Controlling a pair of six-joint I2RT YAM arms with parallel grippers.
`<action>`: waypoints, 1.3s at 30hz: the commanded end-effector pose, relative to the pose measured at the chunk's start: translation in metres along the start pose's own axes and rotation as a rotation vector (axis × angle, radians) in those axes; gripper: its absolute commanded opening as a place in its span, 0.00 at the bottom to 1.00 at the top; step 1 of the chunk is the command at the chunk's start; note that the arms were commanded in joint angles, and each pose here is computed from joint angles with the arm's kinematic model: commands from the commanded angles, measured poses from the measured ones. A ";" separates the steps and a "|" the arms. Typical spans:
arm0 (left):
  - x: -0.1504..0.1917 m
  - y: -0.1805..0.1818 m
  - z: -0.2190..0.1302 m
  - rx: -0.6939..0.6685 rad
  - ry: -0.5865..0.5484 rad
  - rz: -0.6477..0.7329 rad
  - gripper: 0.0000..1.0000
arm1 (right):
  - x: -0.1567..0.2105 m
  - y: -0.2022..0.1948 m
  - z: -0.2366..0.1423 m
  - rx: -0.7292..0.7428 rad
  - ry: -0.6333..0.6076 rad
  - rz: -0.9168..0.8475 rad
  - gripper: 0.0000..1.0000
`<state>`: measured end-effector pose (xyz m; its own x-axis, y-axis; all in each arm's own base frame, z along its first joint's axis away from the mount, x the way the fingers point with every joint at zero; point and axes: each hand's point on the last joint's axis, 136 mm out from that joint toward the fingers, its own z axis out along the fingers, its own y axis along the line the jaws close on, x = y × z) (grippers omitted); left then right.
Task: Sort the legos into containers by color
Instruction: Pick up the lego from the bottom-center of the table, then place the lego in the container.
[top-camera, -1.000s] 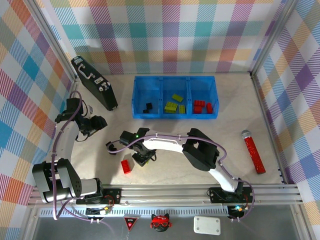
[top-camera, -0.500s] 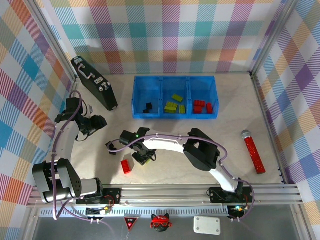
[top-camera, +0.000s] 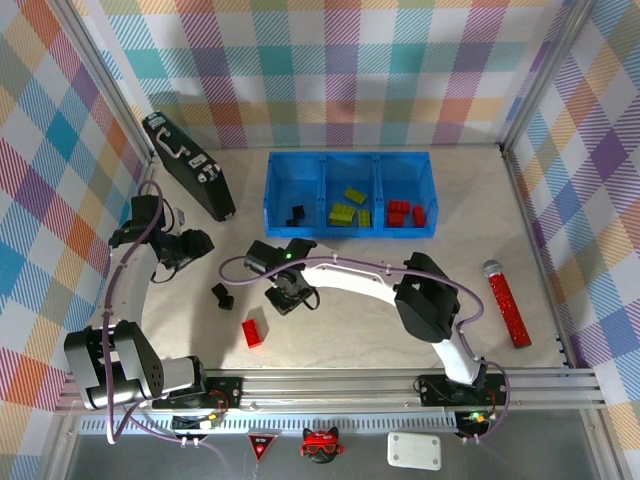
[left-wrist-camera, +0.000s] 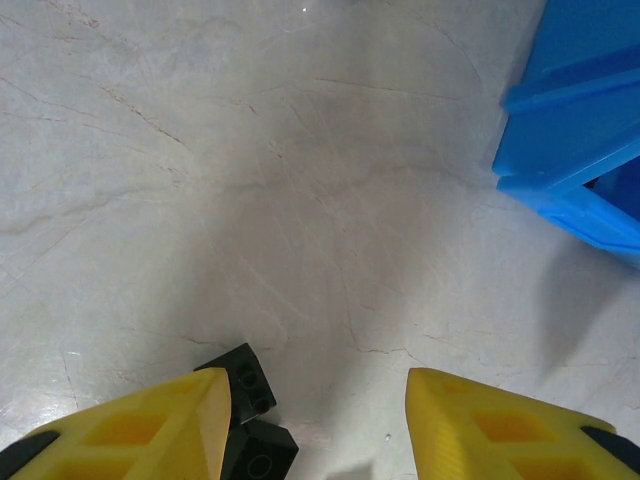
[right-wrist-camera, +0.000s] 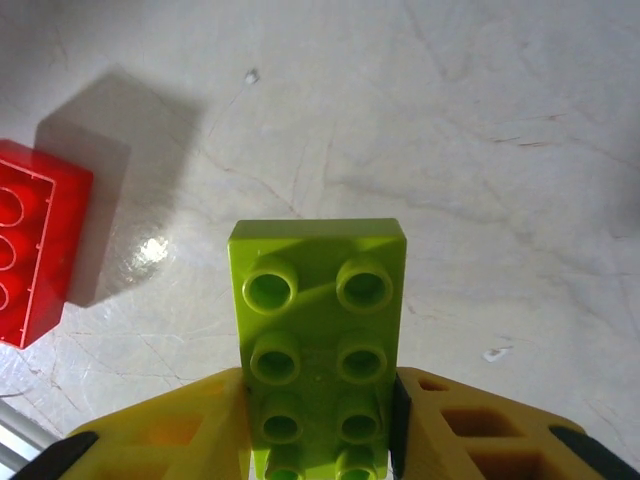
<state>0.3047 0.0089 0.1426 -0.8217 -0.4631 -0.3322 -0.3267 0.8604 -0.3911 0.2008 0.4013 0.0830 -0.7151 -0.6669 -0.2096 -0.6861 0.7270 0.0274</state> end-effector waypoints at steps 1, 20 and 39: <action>-0.002 -0.001 -0.004 0.023 -0.017 0.012 0.50 | 0.001 -0.016 -0.014 0.024 -0.007 0.039 0.39; -0.003 -0.001 -0.007 0.023 -0.035 0.021 0.50 | -0.029 -0.095 -0.049 0.023 -0.083 0.241 0.39; -0.005 -0.001 -0.011 0.014 -0.068 0.026 0.49 | -0.098 -0.231 -0.043 0.089 -0.193 0.503 0.40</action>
<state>0.3057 0.0093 0.1495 -0.8058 -0.4595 -0.3736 -0.3090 0.8643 -0.3968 0.4150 0.2949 0.1494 -0.9014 -0.1942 -0.3871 -0.2531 0.9615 0.1071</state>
